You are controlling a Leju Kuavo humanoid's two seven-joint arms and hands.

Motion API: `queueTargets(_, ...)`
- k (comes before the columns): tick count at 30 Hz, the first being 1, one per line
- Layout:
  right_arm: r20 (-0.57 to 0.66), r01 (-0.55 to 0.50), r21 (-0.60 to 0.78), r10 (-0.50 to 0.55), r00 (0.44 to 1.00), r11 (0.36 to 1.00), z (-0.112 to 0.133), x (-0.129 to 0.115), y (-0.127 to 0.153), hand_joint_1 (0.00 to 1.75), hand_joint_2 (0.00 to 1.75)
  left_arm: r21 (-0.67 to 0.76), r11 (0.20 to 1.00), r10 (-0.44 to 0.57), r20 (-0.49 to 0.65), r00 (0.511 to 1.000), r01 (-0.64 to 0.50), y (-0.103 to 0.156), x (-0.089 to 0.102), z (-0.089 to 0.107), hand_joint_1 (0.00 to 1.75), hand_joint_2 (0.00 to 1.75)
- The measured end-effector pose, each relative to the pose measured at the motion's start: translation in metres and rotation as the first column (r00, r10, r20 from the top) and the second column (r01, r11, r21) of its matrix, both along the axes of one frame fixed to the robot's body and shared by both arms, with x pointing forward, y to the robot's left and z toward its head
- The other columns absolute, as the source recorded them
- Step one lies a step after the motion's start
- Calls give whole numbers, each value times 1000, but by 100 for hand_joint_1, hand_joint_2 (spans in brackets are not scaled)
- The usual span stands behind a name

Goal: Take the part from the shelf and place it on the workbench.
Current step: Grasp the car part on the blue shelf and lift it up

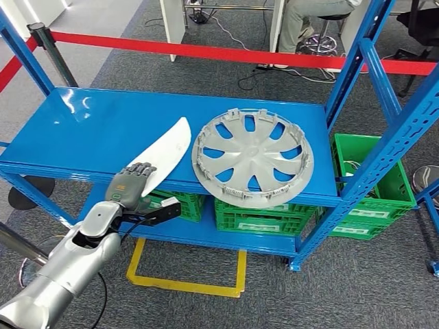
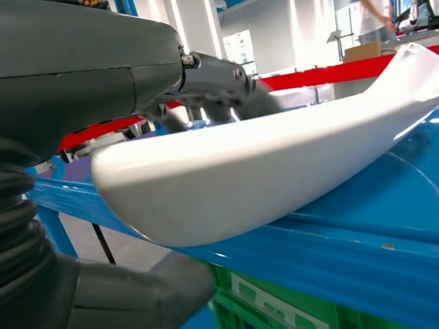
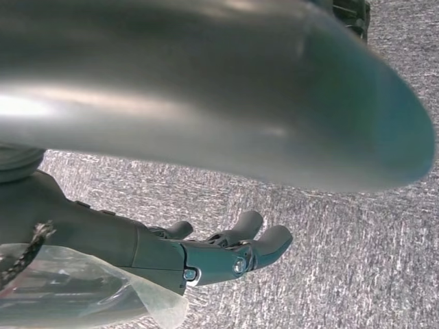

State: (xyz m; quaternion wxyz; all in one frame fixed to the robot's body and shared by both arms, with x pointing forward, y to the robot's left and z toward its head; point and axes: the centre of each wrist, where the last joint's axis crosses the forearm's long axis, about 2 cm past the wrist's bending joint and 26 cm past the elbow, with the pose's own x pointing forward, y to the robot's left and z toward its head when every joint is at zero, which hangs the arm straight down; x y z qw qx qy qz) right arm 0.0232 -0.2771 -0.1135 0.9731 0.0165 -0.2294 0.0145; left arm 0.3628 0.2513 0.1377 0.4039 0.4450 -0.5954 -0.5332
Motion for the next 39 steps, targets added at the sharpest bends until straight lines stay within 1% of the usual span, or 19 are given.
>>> queueTargets(2,0,0,-1,0,1000,1000,0,0,0,0,0,3,1000,1,-3,1000,0,0,0,0,175,175)
queueTargets(6,1,1,1,-1,1000,1000,0,0,1,0,0,9,1000,3,-5,1000,-3,0,1,-1,157,175)
queueTargets(12,1,3,0,-3,1000,1000,0,0,1,0,0,19,1000,7,2,1000,-7,0,3,1,175,175)
queueTargets(21,7,11,1,-11,1000,1000,0,-1,2,0,0,8,1000,14,43,999,-15,0,6,7,175,175)
queueTargets(27,15,23,-9,-23,1000,1000,0,-1,8,0,0,11,1000,-1,145,989,0,1,10,23,175,175)
queueTargets(32,20,27,-10,-26,999,1000,0,-1,10,0,0,29,999,-30,259,965,23,1,10,42,175,175)
queueTargets(39,20,27,-10,-26,999,1000,0,-2,11,0,0,30,999,-39,295,955,32,3,9,51,175,175)
